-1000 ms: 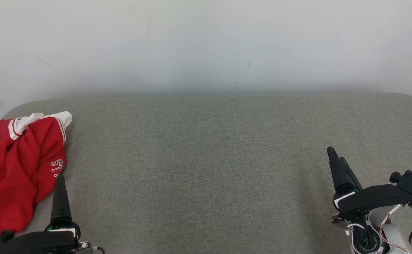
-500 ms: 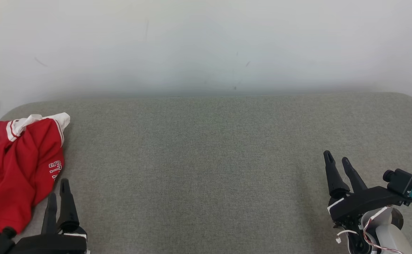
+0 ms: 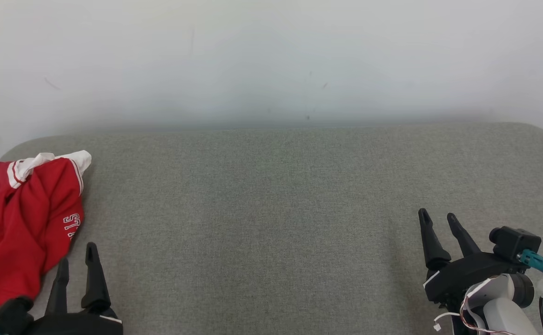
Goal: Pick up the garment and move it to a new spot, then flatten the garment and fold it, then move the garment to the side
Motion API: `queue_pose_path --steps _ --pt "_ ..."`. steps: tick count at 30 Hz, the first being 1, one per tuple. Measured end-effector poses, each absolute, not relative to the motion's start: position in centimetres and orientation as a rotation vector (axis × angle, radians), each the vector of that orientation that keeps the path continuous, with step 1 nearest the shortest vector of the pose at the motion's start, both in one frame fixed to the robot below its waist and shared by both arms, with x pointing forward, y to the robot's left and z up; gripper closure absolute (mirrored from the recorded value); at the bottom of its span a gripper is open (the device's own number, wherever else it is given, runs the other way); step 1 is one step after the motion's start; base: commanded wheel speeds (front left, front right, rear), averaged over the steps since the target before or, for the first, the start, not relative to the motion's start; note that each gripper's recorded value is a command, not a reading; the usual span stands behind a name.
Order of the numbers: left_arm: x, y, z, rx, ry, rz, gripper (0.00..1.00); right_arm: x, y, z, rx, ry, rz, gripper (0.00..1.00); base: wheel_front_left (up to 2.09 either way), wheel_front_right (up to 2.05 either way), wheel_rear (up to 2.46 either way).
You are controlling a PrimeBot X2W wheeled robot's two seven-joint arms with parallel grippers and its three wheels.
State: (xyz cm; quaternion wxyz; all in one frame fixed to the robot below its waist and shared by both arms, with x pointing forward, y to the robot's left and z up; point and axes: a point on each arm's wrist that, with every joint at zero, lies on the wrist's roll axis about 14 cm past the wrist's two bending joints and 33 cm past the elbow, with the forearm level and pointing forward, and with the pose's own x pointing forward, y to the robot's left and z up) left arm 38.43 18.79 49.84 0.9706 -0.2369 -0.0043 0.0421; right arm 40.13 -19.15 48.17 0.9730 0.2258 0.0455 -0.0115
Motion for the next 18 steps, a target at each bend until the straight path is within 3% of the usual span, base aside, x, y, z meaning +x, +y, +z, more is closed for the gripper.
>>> queue_pose_path --steps 18 --pt "37.99 18.6 49.3 -0.227 0.01 0.021 0.0 40.05 -18.62 48.32 0.27 0.083 0.012 0.0 0.0 0.0 0.0"
